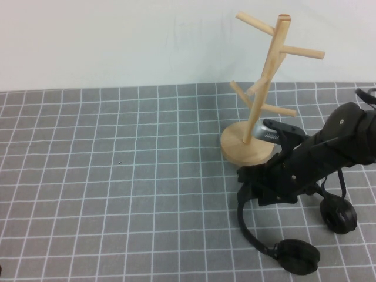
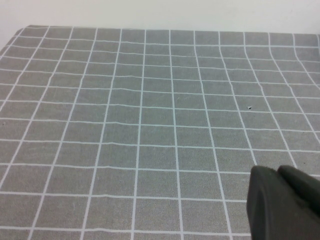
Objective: Take out the headphones from the headphone stand
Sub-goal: Place the headphones on the table
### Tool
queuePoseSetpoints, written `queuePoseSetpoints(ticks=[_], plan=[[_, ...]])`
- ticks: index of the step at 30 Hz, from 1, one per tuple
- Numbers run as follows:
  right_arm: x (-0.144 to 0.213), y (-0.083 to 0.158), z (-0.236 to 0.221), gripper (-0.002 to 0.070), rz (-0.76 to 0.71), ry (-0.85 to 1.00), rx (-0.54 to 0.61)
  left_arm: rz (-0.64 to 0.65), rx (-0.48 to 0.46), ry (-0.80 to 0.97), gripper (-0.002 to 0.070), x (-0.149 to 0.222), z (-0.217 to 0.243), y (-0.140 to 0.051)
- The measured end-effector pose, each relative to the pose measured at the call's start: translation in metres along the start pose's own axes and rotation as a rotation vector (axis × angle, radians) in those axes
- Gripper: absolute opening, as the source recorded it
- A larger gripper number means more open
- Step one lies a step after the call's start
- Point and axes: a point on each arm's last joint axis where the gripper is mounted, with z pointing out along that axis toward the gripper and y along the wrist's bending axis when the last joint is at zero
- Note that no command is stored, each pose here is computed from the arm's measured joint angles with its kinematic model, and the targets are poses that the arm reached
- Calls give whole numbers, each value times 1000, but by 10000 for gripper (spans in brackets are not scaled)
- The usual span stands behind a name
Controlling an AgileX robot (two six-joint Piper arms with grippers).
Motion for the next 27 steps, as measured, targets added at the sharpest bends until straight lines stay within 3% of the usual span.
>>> queuePoseSetpoints(ticks=[5,9,10,11,14,23,27], plan=[[0,3,-4,380,-15,8,-6,0,0,0,-4,0,0,0],[4,8,-20,218,-62,33,10,0,0,0,-4,0,0,0],[5,10,-26,279,-68,33,18,0,0,0,-4,0,0,0],[6,12,-33,162,-78,32,28,0,0,0,-4,0,0,0],[12,19,-59,103,-111,21,63,0,0,0,-4,0,0,0],[62,28,-146,-3,-149,-140,145,0,0,0,-4,0,0,0],[87,32,-184,0,-209,-226,169,0,0,0,-4,0,0,0]])
